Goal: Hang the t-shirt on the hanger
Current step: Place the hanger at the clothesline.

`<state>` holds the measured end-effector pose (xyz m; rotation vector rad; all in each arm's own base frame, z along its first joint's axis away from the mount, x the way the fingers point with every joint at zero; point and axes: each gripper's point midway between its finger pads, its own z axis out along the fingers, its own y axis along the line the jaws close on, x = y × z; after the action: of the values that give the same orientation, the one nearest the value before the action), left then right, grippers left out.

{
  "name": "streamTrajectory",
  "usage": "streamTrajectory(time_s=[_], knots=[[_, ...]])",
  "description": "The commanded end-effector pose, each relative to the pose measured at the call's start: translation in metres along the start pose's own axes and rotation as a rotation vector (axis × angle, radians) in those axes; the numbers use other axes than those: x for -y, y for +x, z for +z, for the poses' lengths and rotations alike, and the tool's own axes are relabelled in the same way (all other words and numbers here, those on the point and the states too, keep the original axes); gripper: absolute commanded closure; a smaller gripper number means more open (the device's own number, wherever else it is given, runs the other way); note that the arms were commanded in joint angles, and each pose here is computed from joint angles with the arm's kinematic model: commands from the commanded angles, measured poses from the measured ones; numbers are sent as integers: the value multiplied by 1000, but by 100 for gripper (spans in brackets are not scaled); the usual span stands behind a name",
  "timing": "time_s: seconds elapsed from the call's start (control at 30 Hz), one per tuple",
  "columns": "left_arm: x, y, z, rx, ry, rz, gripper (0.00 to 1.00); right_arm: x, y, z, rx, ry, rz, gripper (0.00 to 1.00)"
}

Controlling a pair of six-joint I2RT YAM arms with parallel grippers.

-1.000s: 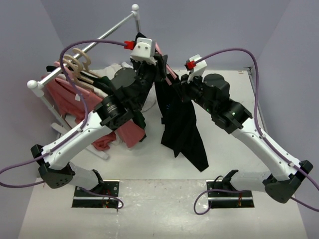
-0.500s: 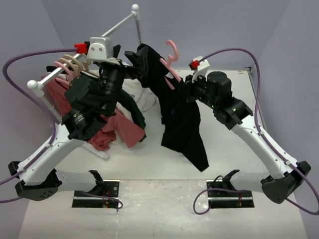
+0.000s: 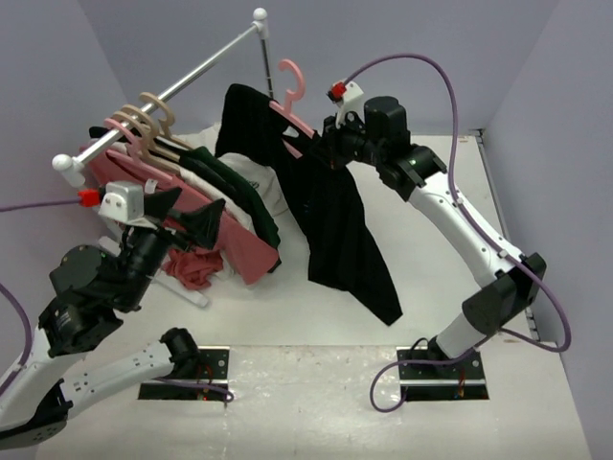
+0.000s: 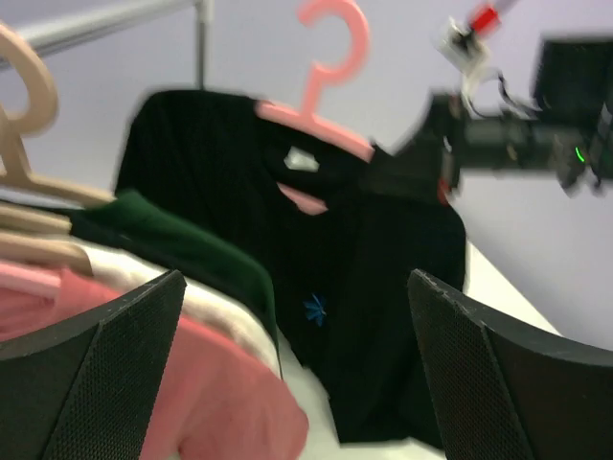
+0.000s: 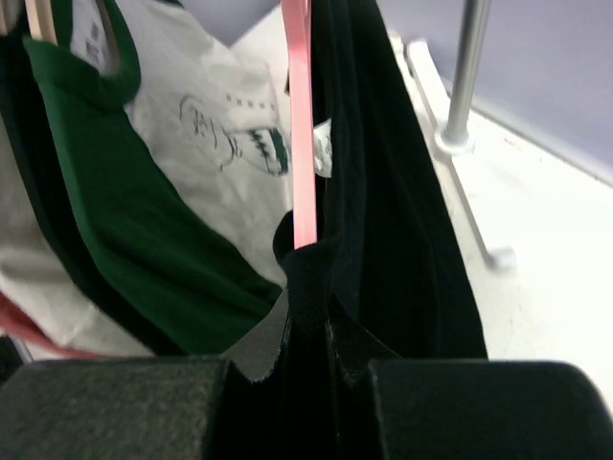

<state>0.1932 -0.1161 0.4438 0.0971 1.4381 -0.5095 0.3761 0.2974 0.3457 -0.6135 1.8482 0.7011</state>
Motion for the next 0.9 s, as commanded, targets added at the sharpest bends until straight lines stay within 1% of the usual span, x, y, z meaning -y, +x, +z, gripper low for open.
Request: streamTrajectory(time_s=[0.0, 0.03, 0.07, 0.13, 0.17, 0.2, 0.27, 0.3, 0.4, 0.43, 0.5, 0.67, 0.87], knots=[[-4, 71, -32, -159, 117, 67, 0, -25, -84, 1, 186, -94, -87, 100], [-7, 85, -38, -171, 132, 79, 0, -27, -94, 2, 201, -96, -100, 100], [-10, 90, -45, -165, 146, 74, 0, -25, -86, 17, 165, -98, -103, 100], [-15, 113, -49, -191, 150, 89, 0, -29, -96, 28, 171, -105, -127, 100], [-17, 121, -50, -195, 145, 87, 0, -29, -104, 32, 183, -104, -141, 100], [-19, 126, -50, -189, 137, 72, 0, -34, -121, 32, 218, -106, -163, 100], [-17, 136, -52, -187, 156, 55, 0, -31, -125, 43, 219, -94, -169, 100], [-18, 131, -53, -158, 155, 40, 0, -27, -122, 54, 214, -87, -167, 100], [-25, 124, -57, -130, 131, 32, 0, -30, -131, 60, 265, -99, -180, 100], [-25, 127, -57, -136, 131, 32, 0, -31, -132, 62, 273, -103, -183, 100], [-24, 123, -60, -106, 149, 27, 0, -37, -128, 73, 281, -119, -191, 100], [-25, 128, -56, -125, 139, 44, 0, -39, -115, 102, 270, -126, -195, 100], [-25, 129, -54, -127, 131, 48, 0, -27, -107, 137, 291, -106, -193, 100]])
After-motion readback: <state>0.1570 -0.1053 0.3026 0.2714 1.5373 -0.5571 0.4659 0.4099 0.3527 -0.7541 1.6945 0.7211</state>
